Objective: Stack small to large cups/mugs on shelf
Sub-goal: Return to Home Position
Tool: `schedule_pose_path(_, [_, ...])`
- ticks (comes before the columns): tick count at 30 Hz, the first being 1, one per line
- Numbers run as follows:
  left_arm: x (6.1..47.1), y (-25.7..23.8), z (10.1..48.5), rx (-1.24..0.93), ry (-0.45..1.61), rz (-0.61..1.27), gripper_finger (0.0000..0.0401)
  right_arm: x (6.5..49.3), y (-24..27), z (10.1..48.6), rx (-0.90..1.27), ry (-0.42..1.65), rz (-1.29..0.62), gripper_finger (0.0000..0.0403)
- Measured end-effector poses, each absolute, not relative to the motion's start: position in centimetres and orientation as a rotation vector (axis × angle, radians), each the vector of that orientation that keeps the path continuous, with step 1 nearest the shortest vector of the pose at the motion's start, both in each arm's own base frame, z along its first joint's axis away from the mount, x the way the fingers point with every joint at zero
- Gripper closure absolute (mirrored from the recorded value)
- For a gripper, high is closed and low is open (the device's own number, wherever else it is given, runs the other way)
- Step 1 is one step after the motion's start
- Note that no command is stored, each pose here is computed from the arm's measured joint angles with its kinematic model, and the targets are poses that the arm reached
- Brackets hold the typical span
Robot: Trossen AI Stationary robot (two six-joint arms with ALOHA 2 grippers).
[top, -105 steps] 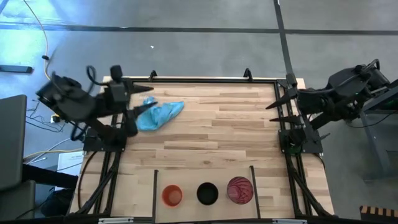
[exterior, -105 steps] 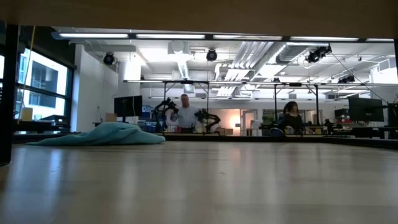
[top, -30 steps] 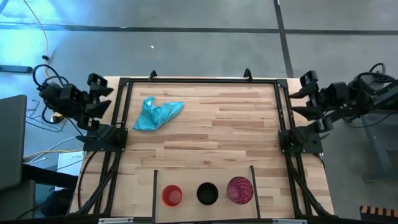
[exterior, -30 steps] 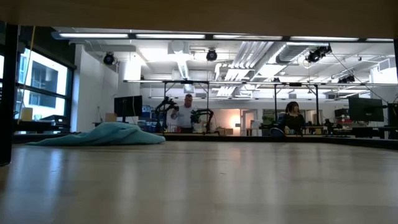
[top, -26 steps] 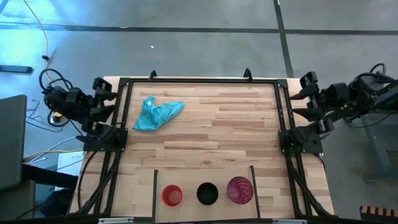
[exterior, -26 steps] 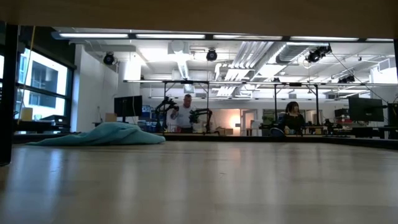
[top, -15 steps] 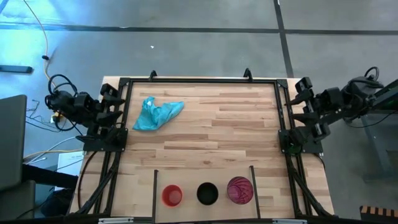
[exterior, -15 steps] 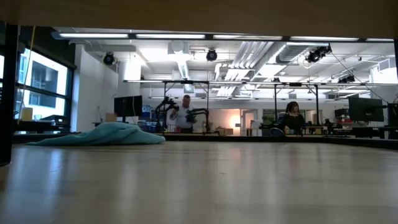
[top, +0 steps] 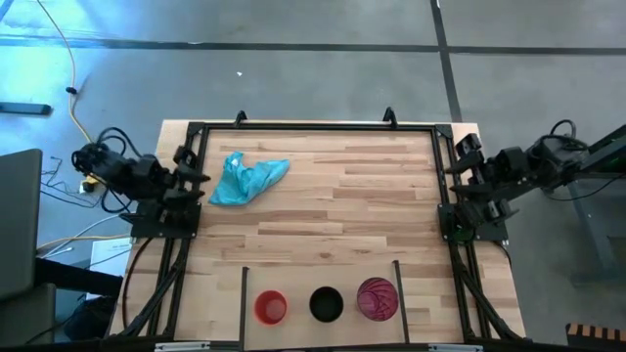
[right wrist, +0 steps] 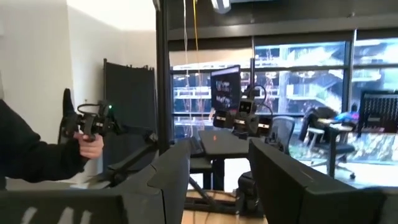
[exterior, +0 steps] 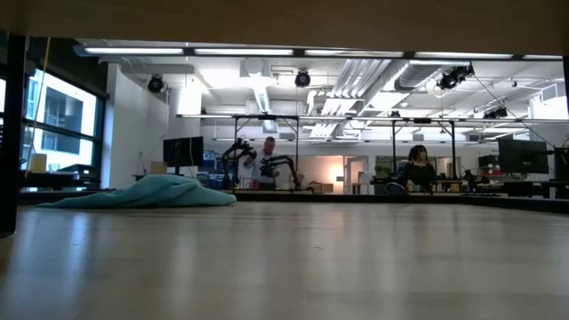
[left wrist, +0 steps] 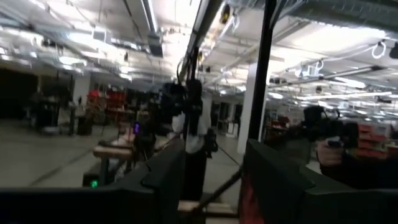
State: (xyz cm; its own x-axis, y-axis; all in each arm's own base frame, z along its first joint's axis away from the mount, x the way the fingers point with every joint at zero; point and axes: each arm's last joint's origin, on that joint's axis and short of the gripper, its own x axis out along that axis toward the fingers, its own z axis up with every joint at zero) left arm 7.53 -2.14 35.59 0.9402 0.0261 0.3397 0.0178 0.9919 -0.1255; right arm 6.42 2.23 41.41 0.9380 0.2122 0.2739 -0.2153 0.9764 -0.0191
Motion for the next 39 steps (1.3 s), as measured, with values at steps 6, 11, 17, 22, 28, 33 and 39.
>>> schedule_pose_path(6, [8.4, -2.6, 32.5, -0.182, -0.294, -0.021, 0.0264, 6.9, 2.4, 40.0, 0.075, -0.241, 0.239, 0.0245])
schedule_pose_path(11, [8.8, -2.8, 30.3, -0.262, -0.275, -0.033, 0.0267, 7.2, 2.6, 39.3, 0.115, -0.198, 0.249, 0.0245])
schedule_pose_path(17, [9.0, -2.9, 29.3, -0.285, -0.267, -0.042, 0.0268, 7.3, 2.6, 38.7, 0.148, -0.131, 0.251, 0.0245])
schedule_pose_path(22, [9.2, -3.0, 28.8, -0.320, -0.252, -0.047, 0.0268, 7.7, 2.8, 37.4, 0.156, -0.061, 0.248, 0.0245])
schedule_pose_path(28, [9.2, -3.0, 28.6, -0.362, -0.247, -0.052, 0.0268, 8.5, 3.2, 33.5, 0.173, -0.132, 0.264, 0.0245])
schedule_pose_path(33, [9.3, -3.0, 28.6, -0.380, -0.244, -0.054, 0.0268, 8.6, 3.2, 30.2, 0.214, -0.261, 0.272, 0.0245])
schedule_pose_path(39, [9.3, -3.0, 28.6, -0.383, -0.247, -0.043, 0.0268, 8.4, 3.1, 28.3, 0.240, -0.355, 0.277, 0.0245])
